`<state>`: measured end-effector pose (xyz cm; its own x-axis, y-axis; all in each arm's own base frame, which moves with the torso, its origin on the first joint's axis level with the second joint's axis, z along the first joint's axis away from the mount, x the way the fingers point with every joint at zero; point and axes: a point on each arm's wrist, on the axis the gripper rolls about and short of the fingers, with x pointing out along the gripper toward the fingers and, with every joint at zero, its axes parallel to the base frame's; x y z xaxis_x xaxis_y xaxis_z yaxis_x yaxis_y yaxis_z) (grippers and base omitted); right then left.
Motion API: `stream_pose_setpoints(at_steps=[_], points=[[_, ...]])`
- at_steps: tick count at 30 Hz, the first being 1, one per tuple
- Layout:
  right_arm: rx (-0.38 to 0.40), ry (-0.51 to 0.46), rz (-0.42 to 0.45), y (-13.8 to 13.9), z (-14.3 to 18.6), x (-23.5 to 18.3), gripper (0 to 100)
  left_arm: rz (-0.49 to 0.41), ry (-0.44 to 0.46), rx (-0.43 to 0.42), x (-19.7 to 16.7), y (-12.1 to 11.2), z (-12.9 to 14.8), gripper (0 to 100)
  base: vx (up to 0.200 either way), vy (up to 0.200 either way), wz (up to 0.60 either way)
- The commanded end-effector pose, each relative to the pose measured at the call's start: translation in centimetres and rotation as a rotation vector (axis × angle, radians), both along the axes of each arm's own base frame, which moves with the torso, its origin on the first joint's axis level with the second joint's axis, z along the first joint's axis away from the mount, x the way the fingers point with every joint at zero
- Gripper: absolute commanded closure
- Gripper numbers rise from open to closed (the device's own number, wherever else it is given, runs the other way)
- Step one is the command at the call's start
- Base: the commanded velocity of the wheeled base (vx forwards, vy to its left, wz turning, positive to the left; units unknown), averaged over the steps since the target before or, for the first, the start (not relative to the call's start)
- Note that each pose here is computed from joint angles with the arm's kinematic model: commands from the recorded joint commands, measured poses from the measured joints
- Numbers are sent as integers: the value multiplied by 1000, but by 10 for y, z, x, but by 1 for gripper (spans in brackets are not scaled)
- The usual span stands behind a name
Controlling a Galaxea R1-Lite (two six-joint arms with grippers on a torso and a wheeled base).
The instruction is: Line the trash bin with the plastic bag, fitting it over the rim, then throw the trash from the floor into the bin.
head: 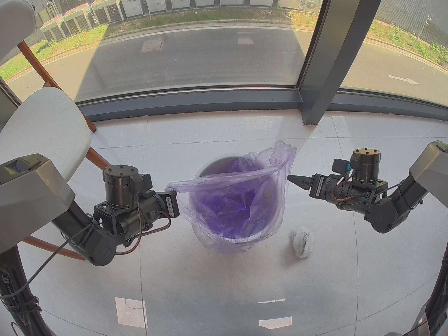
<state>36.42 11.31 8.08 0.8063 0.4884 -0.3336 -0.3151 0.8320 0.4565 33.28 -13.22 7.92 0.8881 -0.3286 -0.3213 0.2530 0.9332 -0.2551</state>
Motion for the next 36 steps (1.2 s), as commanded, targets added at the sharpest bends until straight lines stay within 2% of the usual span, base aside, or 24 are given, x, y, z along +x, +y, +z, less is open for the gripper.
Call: stream_pose_setpoints(at_steps=[1,3,5,6,7,12,19,20,25,29,32,33,36], points=[[-2,-11,-23,1,-11,8,0,-38,5,2,-7,-11,-1,100,0,0,0],[2,-28,-16,4,-11,8,0,-38,8,13,-7,-11,-2,100,0,0,0],[9,-44,-3,9,-9,6,0,-42,3,73,-6,-5,-6,100,0,0,0],[9,-44,-3,9,-9,6,0,-42,3,73,-6,-5,-6,100,0,0,0],[6,-42,-1,8,-9,2,0,-35,15,157,-4,8,-17,100,0,0,0],[5,-35,2,7,-7,-5,0,-56,28,237,-7,16,-26,100,0,0,0],[8,-38,4,4,0,-13,0,-122,29,345,-6,24,-38,100,0,0,0],[9,-37,15,7,2,-19,0,-161,23,384,-8,27,-40,100,0,0,0],[8,-49,22,9,5,-21,0,-185,30,423,-9,27,-47,100,0,0,0],[26,-97,22,9,7,-20,0,-186,31,426,-9,28,-47,100,0,0,0],[25,-96,22,8,5,-24,0,-191,48,429,-13,30,-50,100,0,0,0],[24,-93,23,8,4,-25,0,-191,51,429,-15,31,-50,0,0,0,0],[23,-85,24,7,4,-29,0,-196,51,424,-16,30,-50,0,0,0,0]])
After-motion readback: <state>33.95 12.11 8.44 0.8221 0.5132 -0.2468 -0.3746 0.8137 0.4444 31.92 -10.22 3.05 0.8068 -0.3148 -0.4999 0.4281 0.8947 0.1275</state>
